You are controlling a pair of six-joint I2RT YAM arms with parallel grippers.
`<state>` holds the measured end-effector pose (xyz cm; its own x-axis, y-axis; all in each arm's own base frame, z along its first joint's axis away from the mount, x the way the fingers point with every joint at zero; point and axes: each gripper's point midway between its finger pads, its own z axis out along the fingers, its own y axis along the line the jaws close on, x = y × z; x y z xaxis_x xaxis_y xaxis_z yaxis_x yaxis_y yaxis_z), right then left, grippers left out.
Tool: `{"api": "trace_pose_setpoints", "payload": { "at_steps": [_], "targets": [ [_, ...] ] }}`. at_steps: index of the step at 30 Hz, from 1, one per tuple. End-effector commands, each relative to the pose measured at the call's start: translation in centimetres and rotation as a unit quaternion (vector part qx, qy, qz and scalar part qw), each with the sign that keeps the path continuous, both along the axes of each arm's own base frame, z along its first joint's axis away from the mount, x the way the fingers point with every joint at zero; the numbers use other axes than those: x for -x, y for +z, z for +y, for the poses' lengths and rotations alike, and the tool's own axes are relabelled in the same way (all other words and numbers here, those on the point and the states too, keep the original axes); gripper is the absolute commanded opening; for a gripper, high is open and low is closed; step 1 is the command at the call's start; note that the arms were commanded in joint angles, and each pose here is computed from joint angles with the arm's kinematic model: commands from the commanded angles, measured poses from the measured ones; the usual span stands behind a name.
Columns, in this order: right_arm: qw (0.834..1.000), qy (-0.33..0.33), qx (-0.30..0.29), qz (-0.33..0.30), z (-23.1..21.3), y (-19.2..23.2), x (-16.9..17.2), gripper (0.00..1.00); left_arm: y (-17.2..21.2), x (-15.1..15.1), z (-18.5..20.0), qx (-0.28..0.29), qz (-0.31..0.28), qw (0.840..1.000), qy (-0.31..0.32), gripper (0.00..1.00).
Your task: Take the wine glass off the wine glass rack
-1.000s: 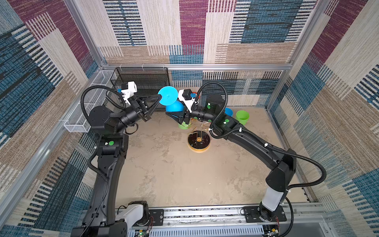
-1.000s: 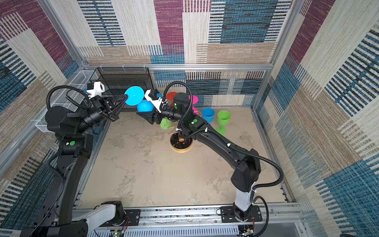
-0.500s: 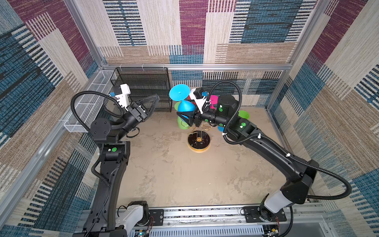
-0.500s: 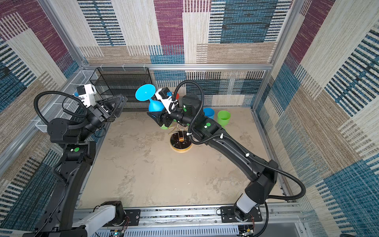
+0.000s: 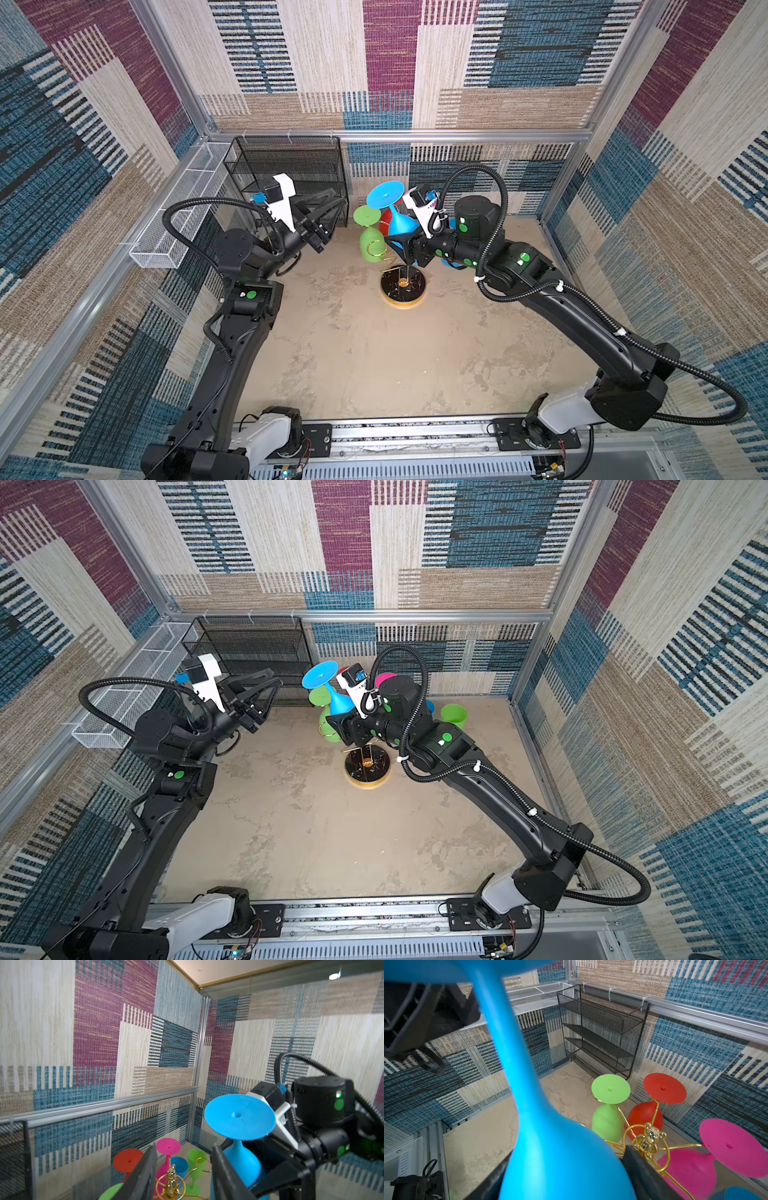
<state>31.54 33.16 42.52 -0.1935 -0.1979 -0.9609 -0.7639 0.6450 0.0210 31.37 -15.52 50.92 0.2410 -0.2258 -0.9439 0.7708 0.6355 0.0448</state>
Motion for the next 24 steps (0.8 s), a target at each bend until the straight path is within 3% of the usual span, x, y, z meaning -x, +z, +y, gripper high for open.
{"api": "trace_pose_setpoints", "payload": {
  "at_steps": [1, 7, 24],
  "targets": [
    [1.000, -0.003, 0.005, 0.011, -0.1, -0.2, -0.4, 0.54, -1.0, 0.5, -1.0, -0.133, -0.175, 0.975, 0.047, 0.45],
    [0.999, 0.016, 0.021, 0.027, 1.0, -1.4, -1.5, 0.52, -2.1, 1.5, -2.3, -0.187, -0.285, 0.940, 0.027, 0.44],
    [0.996, 0.076, 0.024, 0.049, 3.4, -3.5, -1.0, 0.47, -3.0, 0.3, -3.3, -0.187, -0.328, 0.926, 0.006, 0.43]
  ]
}}
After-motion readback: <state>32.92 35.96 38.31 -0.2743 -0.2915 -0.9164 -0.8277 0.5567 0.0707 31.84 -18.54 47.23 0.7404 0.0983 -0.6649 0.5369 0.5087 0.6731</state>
